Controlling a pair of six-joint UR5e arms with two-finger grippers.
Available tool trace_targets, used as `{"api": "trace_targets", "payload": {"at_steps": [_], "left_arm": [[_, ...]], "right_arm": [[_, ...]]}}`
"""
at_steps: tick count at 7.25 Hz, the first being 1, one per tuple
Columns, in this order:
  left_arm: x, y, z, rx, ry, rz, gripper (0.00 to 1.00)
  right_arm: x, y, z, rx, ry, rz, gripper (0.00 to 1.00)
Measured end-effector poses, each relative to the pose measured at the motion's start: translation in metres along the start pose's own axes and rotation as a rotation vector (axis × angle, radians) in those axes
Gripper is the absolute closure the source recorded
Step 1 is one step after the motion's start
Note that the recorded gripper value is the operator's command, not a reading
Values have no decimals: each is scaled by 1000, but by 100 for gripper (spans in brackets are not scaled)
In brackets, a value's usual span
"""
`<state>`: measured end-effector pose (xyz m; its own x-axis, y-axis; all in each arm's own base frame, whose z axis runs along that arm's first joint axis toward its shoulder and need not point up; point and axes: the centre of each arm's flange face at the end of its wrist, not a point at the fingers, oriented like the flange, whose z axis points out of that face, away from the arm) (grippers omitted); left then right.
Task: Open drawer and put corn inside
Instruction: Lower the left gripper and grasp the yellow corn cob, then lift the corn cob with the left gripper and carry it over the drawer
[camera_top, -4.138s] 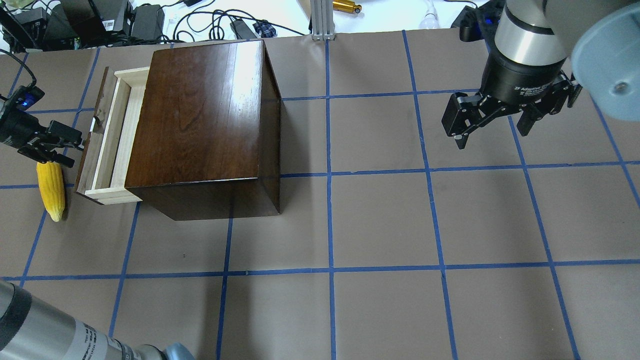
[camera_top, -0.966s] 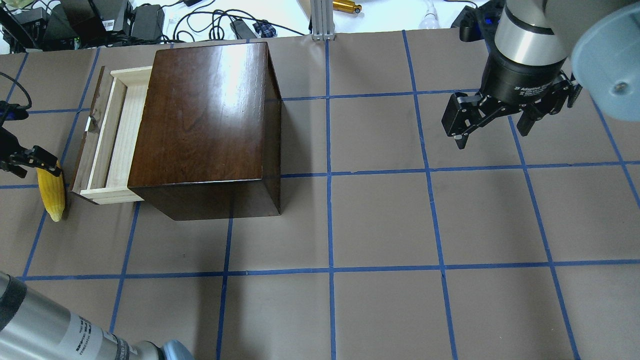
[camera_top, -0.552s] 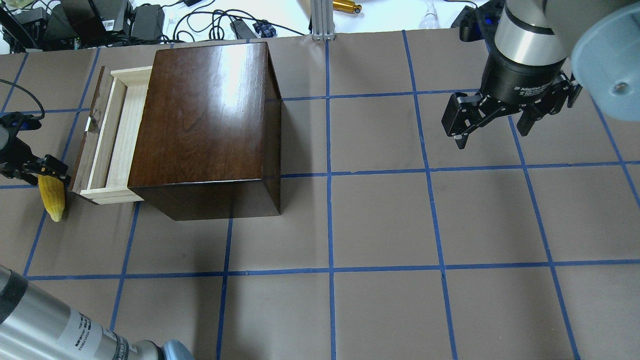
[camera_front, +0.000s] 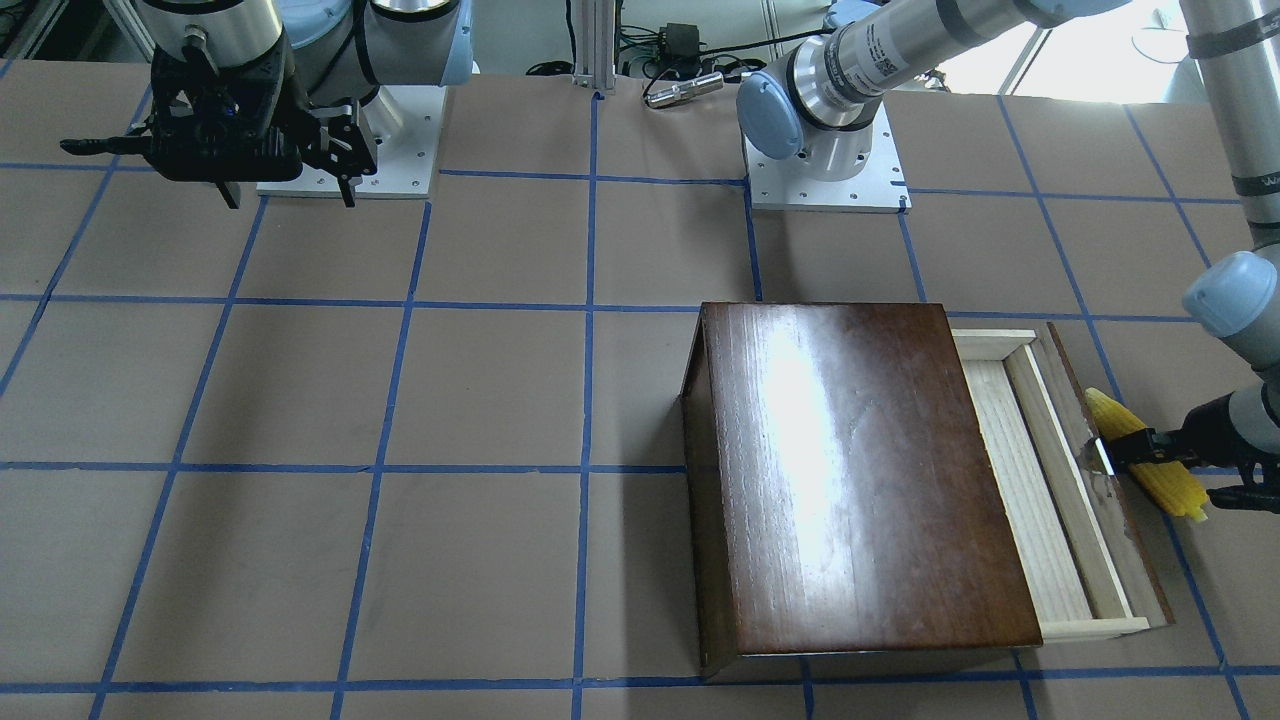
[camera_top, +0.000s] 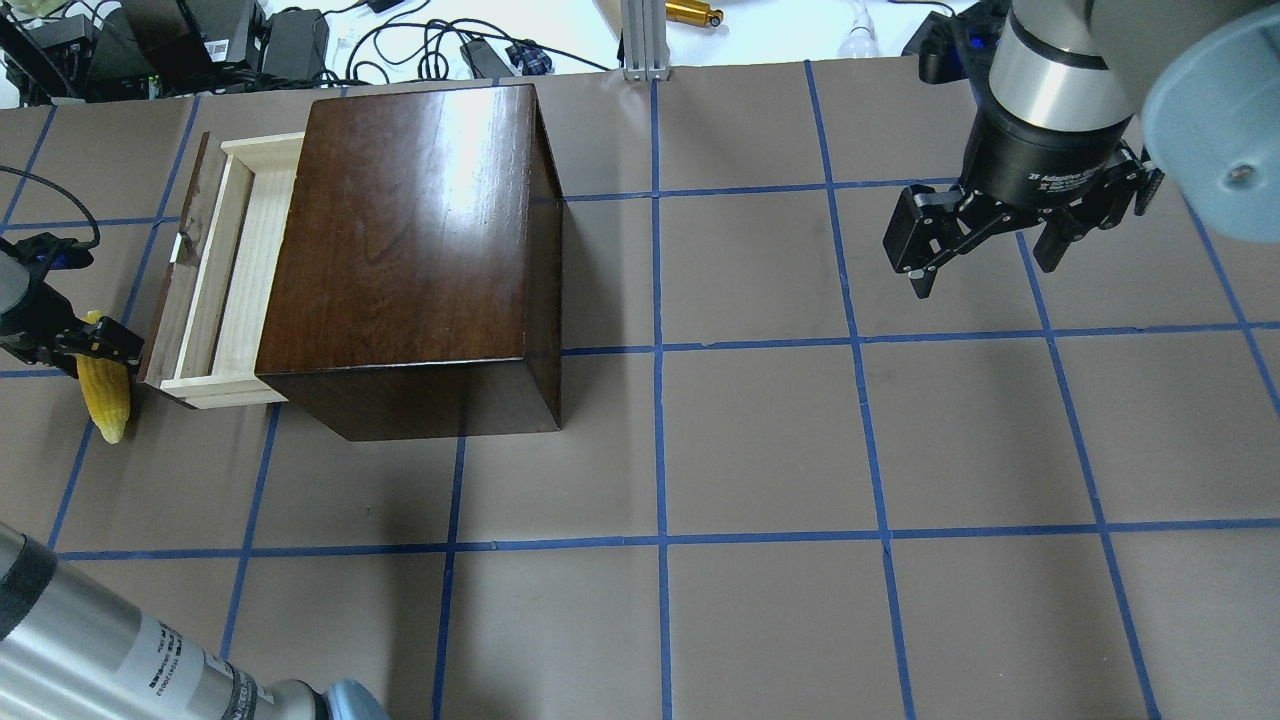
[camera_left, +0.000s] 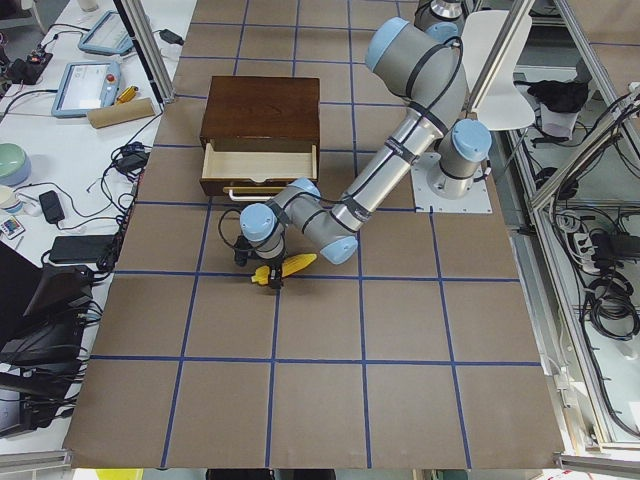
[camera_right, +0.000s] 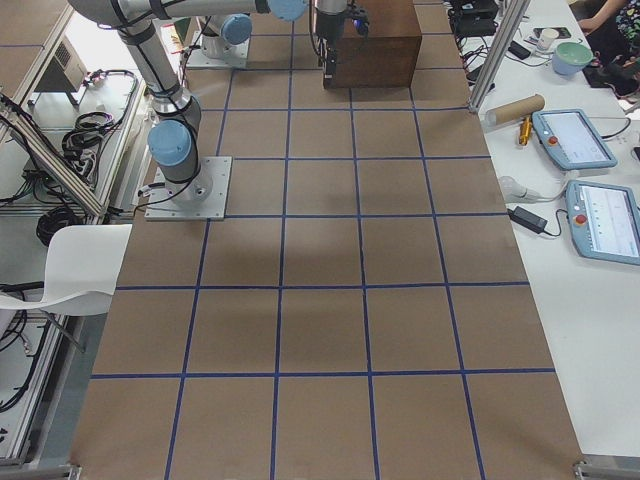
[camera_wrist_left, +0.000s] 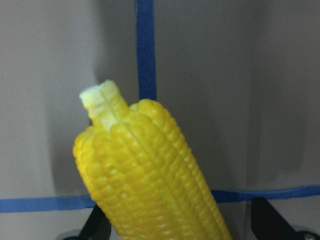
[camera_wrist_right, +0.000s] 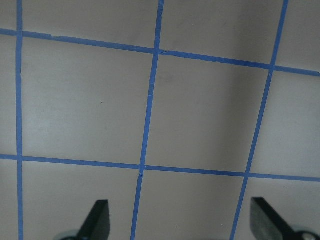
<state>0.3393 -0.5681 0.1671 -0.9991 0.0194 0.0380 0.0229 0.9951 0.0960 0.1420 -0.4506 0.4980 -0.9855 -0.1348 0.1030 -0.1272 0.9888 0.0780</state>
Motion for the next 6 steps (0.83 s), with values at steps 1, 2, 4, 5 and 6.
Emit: {"api": "trace_targets", "payload": {"at_steps": [1,2,4,5,6], "left_arm": [[-1,-1,-1,6,-6,0,98],[-2,-1,-2,12,-14,0,100],[-2,-2,-2,16,-17,0,100],[-2,-2,-2,17,-18,0,100],[-2,-2,-3,19,-18,0,100]], "right_arm": [[0,0,0,0,0,0,0],[0,0,0,0,0,0,0],[0,0,0,0,-1,0,0],[0,0,0,0,-1,0,0],[0,0,0,0,-1,0,0]]}}
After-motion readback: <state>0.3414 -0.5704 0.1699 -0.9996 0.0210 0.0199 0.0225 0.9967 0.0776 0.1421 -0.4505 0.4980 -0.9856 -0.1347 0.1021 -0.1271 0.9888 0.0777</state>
